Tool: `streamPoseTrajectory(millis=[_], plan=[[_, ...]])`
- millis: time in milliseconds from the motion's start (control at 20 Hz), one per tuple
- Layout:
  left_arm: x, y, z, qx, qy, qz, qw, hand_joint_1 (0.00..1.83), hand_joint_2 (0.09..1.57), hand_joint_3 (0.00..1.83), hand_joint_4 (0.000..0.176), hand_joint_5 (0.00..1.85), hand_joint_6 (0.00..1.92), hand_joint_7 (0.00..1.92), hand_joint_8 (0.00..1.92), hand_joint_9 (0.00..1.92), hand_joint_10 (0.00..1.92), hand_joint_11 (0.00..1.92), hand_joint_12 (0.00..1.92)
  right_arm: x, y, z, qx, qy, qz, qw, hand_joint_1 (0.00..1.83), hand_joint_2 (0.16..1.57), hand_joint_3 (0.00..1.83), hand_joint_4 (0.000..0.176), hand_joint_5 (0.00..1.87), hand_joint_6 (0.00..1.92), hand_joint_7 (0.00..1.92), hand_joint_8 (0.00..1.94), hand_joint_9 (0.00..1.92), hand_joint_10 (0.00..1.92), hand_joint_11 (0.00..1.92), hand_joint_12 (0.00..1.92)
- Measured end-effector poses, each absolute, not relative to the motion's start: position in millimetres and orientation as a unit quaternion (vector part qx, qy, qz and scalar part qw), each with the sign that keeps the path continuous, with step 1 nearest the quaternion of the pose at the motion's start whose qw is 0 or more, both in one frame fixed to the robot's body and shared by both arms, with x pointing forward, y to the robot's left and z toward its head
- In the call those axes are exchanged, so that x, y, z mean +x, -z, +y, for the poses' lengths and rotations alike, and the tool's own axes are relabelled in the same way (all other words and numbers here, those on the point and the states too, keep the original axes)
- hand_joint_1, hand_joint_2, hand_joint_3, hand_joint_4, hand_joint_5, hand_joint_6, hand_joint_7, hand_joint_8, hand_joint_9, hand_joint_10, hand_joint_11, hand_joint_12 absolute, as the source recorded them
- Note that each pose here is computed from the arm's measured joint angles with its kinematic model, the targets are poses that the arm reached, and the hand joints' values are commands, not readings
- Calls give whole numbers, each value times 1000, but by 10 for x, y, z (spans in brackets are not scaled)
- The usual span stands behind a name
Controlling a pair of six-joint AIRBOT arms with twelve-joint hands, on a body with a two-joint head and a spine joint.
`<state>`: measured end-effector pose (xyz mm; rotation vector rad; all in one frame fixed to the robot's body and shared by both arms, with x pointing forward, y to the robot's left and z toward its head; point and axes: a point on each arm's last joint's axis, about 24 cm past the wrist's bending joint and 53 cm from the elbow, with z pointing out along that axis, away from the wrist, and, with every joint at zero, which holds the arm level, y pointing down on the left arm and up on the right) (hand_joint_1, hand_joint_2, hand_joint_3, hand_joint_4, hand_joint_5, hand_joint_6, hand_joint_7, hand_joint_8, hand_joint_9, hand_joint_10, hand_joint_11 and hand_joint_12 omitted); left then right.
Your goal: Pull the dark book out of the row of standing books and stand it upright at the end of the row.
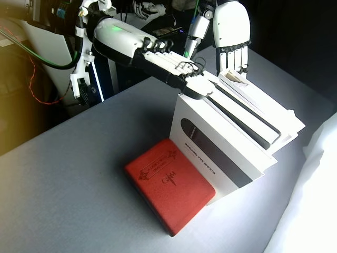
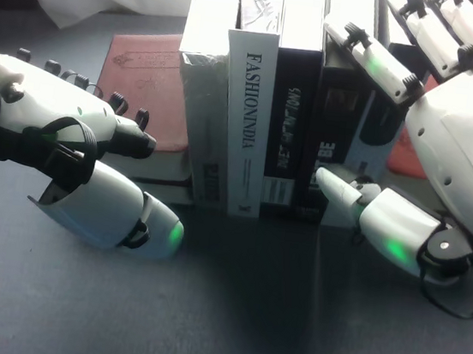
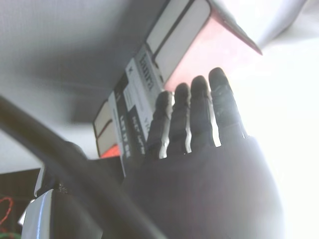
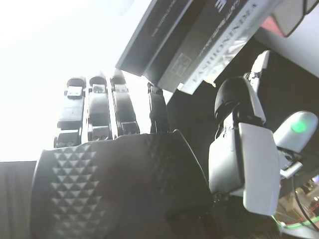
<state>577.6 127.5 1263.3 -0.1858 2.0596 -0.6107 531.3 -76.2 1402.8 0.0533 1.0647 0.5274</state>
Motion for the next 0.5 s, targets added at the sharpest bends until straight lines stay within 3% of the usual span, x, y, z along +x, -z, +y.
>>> streamPoseTrajectory(millis=[500], plan=[[5776, -12635, 1276, -76, 250, 841, 473, 0, 1132, 0, 0, 76, 4, 70, 4, 49, 5, 10, 116, 5124, -13848, -646, 8, -250, 527, 812, 0, 1151, 4, 0, 9, 3, 0, 0, 0, 0, 0, 0]])
